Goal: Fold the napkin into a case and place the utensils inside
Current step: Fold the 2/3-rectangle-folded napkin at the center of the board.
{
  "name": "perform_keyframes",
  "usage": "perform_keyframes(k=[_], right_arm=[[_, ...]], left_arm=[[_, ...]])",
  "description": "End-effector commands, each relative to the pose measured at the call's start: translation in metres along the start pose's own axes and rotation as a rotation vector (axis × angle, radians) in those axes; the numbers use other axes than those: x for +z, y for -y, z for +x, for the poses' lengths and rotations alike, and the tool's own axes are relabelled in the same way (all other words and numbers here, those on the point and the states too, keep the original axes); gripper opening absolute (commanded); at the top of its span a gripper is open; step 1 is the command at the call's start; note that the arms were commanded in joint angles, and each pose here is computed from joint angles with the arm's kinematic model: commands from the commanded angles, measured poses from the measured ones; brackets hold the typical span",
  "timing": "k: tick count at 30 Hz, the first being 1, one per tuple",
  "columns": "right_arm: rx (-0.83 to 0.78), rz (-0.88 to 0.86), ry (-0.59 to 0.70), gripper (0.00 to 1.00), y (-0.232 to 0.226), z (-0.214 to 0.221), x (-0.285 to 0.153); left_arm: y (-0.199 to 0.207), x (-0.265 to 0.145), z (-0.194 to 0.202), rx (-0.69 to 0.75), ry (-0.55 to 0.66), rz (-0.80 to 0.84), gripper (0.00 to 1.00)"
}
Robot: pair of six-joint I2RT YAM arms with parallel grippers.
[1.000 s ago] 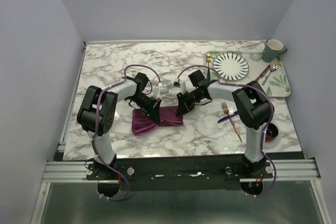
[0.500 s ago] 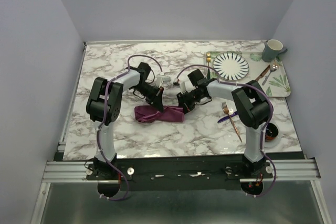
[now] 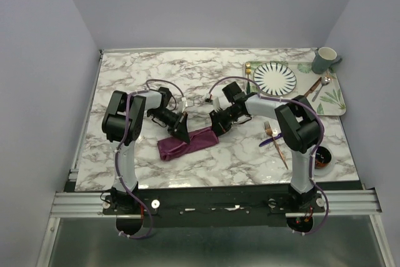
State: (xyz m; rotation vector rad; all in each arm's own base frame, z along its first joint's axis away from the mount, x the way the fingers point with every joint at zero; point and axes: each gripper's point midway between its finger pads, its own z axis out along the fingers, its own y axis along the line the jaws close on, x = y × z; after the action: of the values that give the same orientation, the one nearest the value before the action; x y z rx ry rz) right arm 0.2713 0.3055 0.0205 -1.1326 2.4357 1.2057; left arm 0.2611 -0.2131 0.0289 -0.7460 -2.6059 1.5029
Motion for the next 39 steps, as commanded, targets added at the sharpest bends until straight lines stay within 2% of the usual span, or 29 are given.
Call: perform_keyframes(k=[1,4,7,8,16,24,29,39], right_arm=[[-0.031,0.006,-0.048,0.15,0.001,0.012,0.0],[-0.048,-0.002,-0.041,0.18,-0.003,0.008,-0.003],[-0.065,-0.003,-0.029,0.26,-0.008,0.003,-0.009],[-0.071,-0.001,-0.021,0.32,-0.01,0.0,-0.012],[-0.131,0.028,0.067,0.51,-0.016,-0.028,-0.05],[-0.291,-0.026,0.108,0.72,-0.027,-0.045,-0.058],[-0.396,0.004,0.092,0.73,-0.027,-0.058,-0.048],[-0.411,-0.032,-0.011,0.71,-0.025,-0.042,-0.015]], left_arm=[[0.011,0.003,0.022,-0.063,-0.011,0.031,0.0],[0.014,0.002,0.02,-0.065,-0.001,0.036,0.0],[0.01,0.003,0.017,-0.068,-0.003,0.032,0.0],[0.009,0.003,0.016,-0.072,-0.005,0.029,0.0],[0.001,0.007,0.018,-0.111,-0.022,0.043,0.0],[-0.002,0.007,0.015,-0.111,-0.026,0.044,0.0],[-0.002,0.006,0.016,-0.111,-0.029,0.045,0.0],[-0.006,0.006,0.015,-0.115,-0.025,0.048,0.0]])
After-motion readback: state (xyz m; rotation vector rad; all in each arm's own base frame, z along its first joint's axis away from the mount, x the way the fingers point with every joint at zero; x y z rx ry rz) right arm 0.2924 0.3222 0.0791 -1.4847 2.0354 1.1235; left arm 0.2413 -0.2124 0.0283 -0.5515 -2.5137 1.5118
